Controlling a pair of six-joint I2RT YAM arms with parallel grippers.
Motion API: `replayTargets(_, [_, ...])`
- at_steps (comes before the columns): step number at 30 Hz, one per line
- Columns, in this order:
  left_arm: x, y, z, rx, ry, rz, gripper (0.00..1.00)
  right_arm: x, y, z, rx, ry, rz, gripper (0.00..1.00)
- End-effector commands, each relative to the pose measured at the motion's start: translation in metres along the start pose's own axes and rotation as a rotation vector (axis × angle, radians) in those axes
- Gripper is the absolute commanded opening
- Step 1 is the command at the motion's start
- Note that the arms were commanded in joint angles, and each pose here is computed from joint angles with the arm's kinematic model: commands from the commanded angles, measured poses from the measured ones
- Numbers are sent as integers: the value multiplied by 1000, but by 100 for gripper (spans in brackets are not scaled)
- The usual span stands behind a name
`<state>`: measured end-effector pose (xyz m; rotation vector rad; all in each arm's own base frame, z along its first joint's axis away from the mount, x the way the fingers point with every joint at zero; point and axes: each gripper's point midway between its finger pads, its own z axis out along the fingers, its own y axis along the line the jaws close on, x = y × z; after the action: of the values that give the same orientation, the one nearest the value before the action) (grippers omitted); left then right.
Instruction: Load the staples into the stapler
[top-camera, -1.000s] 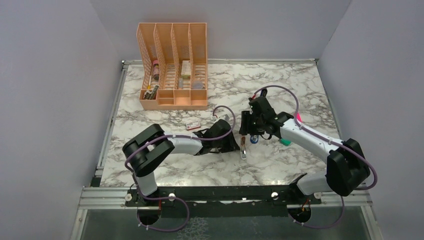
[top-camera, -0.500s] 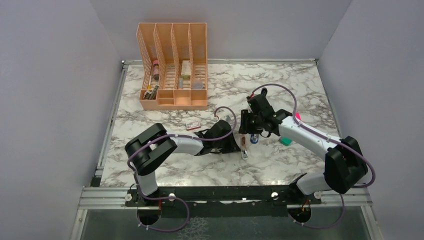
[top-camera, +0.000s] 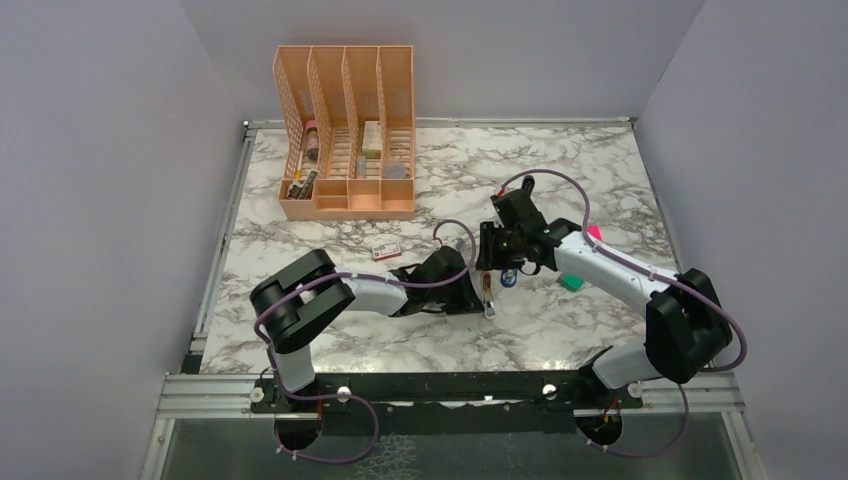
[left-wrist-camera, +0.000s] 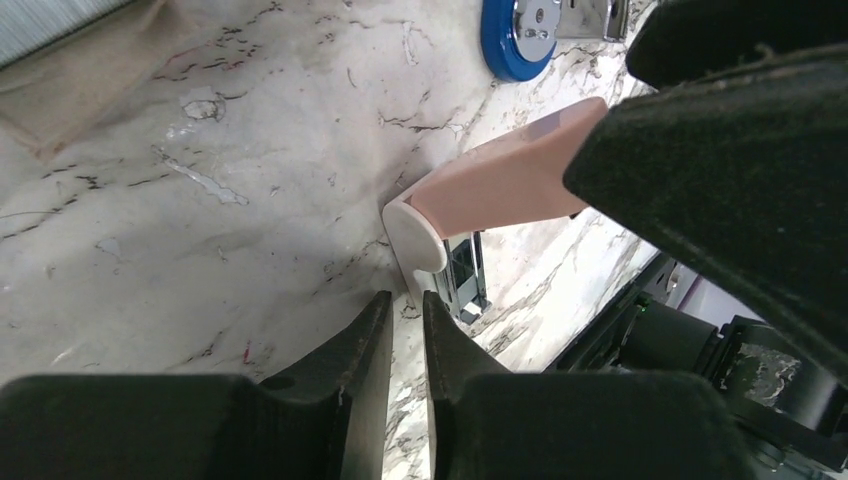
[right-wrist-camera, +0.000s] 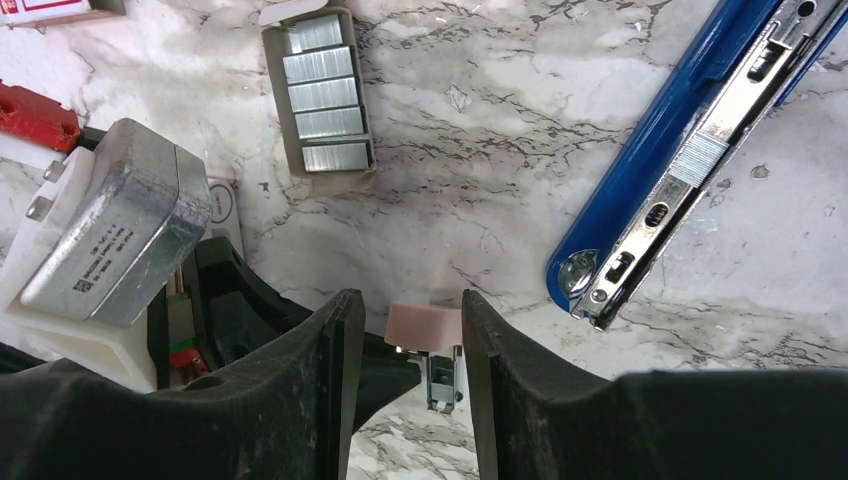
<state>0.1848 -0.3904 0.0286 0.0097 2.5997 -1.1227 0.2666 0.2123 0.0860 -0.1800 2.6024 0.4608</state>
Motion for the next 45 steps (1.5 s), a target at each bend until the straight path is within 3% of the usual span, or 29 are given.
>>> replayTargets(1, [4,11,6,-49,4,-26,15,1,5,1,-27,21,-21,45])
replayTargets(7, [5,16,10,-80,16,-42,13,4,3,1,-22,46,-53,40])
replayTargets(15, [7,24,12,-104,21,-65,13,11,4,-1,-45,69,-81,43])
replayTargets(27, [3,22,14,-85,1,-80,17,9,1,0,-26,58,-84,36])
replayTargets(32, [4,27,16,-108,0,-88,12,16,4,-1,-53,80,-89,38])
replayTargets(37, [2,30,15,-136,-4,-88,8,24,4,-5,-67,98,-80,31])
replayTargets(45, [-1,36,11,-158,-14,-97,8,43,1,-17,-73,119,-35,30])
